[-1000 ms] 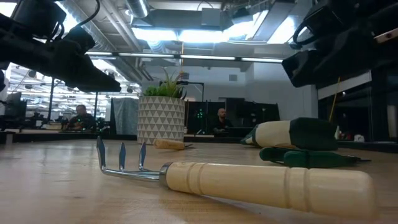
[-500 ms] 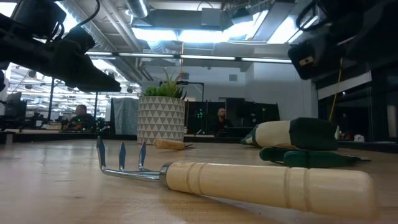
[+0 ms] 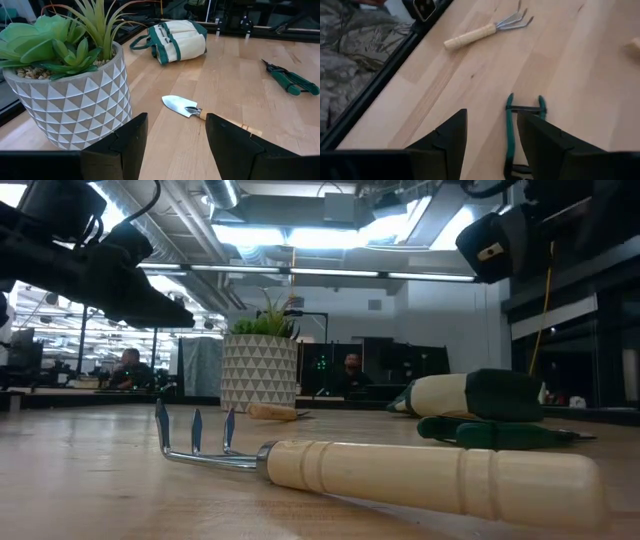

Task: Pick & Place Garden tools in Gardening bag
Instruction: Prepare the gardening bag

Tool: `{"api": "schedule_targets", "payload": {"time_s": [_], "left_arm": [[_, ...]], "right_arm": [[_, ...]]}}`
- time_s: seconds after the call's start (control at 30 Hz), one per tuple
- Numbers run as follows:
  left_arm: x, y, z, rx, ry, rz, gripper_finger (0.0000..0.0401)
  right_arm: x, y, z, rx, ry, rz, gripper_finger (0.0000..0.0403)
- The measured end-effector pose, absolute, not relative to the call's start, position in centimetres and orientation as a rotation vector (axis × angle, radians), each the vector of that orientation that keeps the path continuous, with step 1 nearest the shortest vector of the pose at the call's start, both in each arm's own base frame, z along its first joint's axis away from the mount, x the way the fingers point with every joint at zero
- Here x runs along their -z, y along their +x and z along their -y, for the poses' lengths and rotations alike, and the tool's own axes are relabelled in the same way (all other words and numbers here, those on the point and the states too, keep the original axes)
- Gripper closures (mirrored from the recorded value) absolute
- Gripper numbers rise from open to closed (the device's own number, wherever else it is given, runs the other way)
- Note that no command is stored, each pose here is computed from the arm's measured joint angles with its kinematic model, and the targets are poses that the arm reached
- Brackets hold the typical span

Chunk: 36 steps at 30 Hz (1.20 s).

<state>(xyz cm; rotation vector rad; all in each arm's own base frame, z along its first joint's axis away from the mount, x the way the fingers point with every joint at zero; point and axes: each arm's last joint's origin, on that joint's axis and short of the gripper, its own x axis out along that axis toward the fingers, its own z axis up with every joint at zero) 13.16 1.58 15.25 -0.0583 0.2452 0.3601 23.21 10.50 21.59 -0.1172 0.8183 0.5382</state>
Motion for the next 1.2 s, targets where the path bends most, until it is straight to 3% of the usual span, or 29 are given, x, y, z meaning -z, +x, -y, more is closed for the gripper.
{"api": "schedule_targets", "payload": {"time_s": [0.1, 0.3, 0.47, 0.8, 1.2], "left_arm": [[-15.2, 13.2, -1.6, -0.360, -0.058, -0.245, 0.0205], [-15.2, 13.2, -1.6, -0.360, -0.058, -0.245, 0.0205], [-15.2, 13.2, -1.6, -0.360, -0.058, -0.245, 0.0205], [-15.2, 13.2, -1.6, -0.360, -0.058, -0.245, 0.0205], [-15.2, 13.2, -1.6, -0.360, -0.059, -0.245, 0.0205]], "right_arm": [[-21.3, 23.5, -10.4, -0.452, -0.141, -0.819, 0.0227], [-21.6, 24.9, -6.9, 0.060, -0.128, -0.763, 0.0227], [-22.0, 25.7, -2.6, 0.227, -0.066, -0.779, 0.0227], [-21.8, 24.9, 5.2, 0.408, 0.215, -0.867, 0.0227], [-20.0, 24.9, 5.7, 0.435, 0.263, -0.994, 0.0227]]}}
